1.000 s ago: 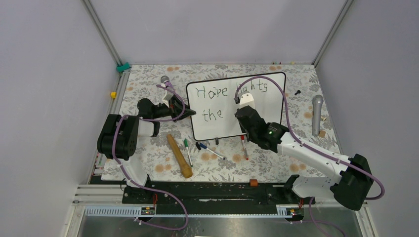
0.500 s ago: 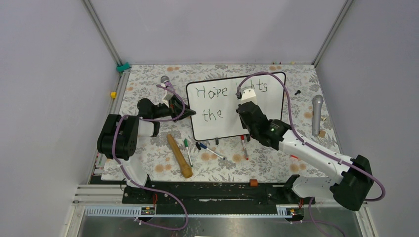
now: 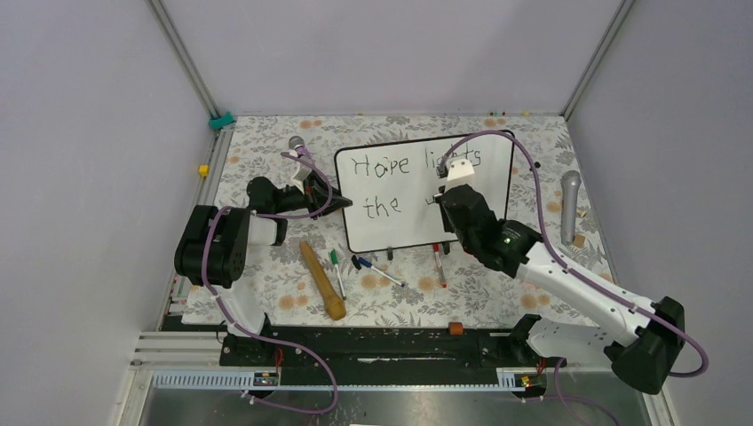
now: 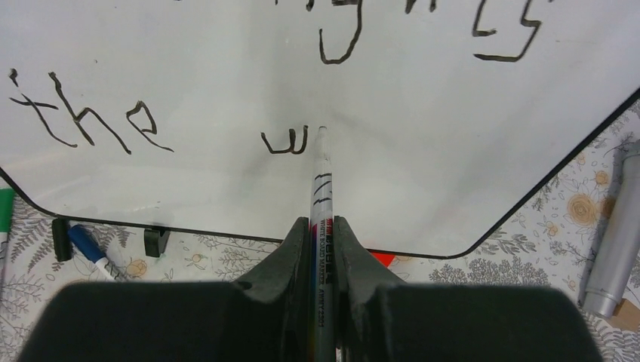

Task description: Write a sentence on the whiteboard

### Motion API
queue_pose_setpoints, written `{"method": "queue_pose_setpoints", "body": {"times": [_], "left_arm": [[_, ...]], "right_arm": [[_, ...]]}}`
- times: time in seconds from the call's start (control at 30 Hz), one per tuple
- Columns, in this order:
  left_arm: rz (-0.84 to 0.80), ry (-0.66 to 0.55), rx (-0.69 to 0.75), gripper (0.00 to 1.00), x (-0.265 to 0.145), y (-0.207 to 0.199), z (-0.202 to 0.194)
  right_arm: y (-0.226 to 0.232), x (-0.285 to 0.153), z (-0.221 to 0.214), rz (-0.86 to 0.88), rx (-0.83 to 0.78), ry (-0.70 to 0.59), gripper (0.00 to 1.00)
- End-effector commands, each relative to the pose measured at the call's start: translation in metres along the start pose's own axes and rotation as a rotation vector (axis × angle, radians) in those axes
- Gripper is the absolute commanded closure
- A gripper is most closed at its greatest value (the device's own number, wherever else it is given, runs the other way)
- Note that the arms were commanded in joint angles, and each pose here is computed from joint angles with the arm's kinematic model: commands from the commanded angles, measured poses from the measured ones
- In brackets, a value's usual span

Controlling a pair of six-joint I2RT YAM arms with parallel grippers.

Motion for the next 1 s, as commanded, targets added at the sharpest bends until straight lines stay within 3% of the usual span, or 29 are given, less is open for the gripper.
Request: {"method": "queue_pose_setpoints", "body": {"times": [0.0, 0.97], "left_arm": [[-0.022, -0.014, 0.226, 1.00, 0.000, 0.000, 0.010], [-0.027, -0.011, 0.230, 1.00, 0.000, -0.001, 0.010]], "right_arm": [[-0.008, -0.014, -0.002, 0.014, 0.044, -0.021, 1.00], [-0.008, 0.006, -0.003, -0.035, 0.040, 0.015, 1.00]]}}
Point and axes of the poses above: each gripper's point midway between its finger pads, its own x axis out along the fingers, its own y axis along the line the jaws close on, z = x × y, the point moved 5 cm from there along -x, back along the fingers, and after that the axes turned 12 degrees about -x, right-handed, at the moved point
